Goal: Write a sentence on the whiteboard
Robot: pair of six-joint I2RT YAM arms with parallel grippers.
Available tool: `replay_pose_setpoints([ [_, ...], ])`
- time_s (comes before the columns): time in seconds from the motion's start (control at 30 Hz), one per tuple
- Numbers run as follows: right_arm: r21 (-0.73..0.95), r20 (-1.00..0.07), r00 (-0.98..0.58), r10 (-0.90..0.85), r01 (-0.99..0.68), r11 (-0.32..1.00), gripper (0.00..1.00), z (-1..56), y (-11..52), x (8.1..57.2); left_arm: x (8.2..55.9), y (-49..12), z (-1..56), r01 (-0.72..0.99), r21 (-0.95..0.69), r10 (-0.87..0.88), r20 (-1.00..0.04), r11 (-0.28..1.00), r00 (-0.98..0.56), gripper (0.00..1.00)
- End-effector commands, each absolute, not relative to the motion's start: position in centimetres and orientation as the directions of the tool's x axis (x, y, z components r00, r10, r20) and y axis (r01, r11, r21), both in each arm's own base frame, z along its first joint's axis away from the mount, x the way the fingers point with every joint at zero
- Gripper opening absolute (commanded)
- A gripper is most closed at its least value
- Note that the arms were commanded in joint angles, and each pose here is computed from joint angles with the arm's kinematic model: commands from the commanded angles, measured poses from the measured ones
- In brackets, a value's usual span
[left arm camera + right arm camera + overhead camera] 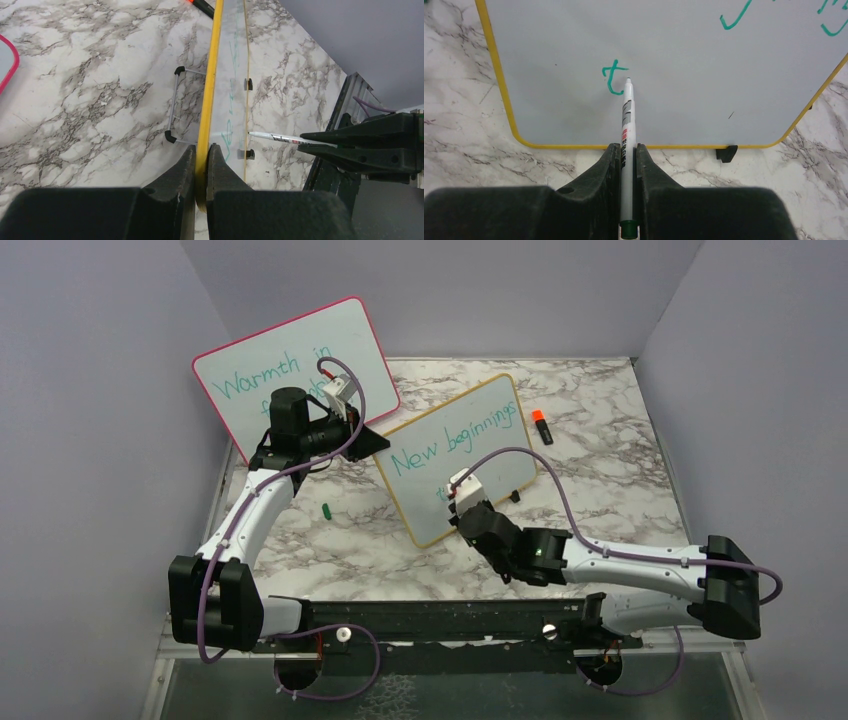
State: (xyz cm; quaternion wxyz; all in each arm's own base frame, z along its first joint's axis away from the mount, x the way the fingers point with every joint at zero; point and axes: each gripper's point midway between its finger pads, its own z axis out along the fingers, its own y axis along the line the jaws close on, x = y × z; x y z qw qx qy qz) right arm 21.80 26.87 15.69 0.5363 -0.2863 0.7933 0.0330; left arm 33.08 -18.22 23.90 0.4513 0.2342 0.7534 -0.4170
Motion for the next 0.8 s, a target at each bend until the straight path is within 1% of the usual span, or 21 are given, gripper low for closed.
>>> replay_pose_setpoints([
  [0.0, -0.224, -0.906, -0.232, -0.354, -0.446, 0.866, 0.00, 17.5, 26.6, 22.6, 34.2, -16.6, 21.0, 0.666, -0.371, 0.013, -0.868, 0.648, -0.496, 0.00],
  [0.77, -0.219, -0.896, -0.250, -0.367, -0.471, 0.855, 0.00, 16.3, 27.6, 23.6, 34.3, -16.7, 21.0, 0.668, -0.372, 0.014, -0.868, 0.645, -0.497, 0.00],
])
